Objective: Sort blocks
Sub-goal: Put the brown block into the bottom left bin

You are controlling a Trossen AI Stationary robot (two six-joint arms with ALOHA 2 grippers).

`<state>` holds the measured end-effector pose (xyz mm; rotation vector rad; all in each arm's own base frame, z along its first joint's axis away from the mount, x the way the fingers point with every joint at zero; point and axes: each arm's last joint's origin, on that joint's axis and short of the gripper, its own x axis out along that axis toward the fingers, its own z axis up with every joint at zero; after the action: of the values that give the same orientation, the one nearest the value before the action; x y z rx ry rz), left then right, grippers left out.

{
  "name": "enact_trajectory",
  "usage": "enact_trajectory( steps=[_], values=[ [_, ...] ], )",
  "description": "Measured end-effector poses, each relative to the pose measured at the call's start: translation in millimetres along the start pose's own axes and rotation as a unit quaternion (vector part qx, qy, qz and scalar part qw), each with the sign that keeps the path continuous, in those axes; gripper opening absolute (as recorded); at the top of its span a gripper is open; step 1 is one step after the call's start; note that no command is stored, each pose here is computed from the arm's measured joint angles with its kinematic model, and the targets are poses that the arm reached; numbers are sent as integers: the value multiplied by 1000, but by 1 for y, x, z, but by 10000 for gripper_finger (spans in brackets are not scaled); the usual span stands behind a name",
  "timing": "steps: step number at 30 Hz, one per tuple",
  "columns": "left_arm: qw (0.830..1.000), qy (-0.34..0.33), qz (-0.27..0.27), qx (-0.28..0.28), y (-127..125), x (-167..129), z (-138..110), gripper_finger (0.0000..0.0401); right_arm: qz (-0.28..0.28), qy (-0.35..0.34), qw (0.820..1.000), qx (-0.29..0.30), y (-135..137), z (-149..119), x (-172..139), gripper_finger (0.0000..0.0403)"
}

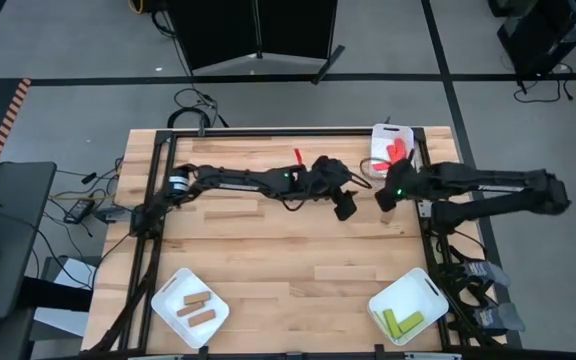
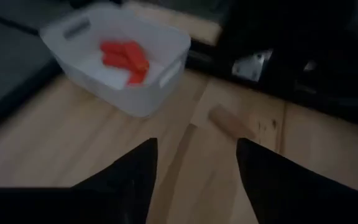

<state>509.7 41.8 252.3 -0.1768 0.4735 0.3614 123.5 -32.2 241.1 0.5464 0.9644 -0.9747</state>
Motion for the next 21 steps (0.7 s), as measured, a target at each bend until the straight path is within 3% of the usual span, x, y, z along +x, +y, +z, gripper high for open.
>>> enact_trajectory(
  steps=[3, 11, 19, 21],
  values=[
    [1000, -15, 16, 5, 6, -31, 7, 210, -19, 33, 999, 3, 10, -9, 4, 15],
    [995, -85, 38, -36, 31, -120, -15, 192, -115, 104, 987, 52, 25, -37, 23, 7],
    [984, -155, 24, -88, 48, -185, -50, 191, -172, 124, 976, 52, 34, -39, 43, 4],
    [981, -165, 16, -99, 49, -195, -54, 191, -175, 153, 972, 25, 37, -39, 49, 3]
  ],
)
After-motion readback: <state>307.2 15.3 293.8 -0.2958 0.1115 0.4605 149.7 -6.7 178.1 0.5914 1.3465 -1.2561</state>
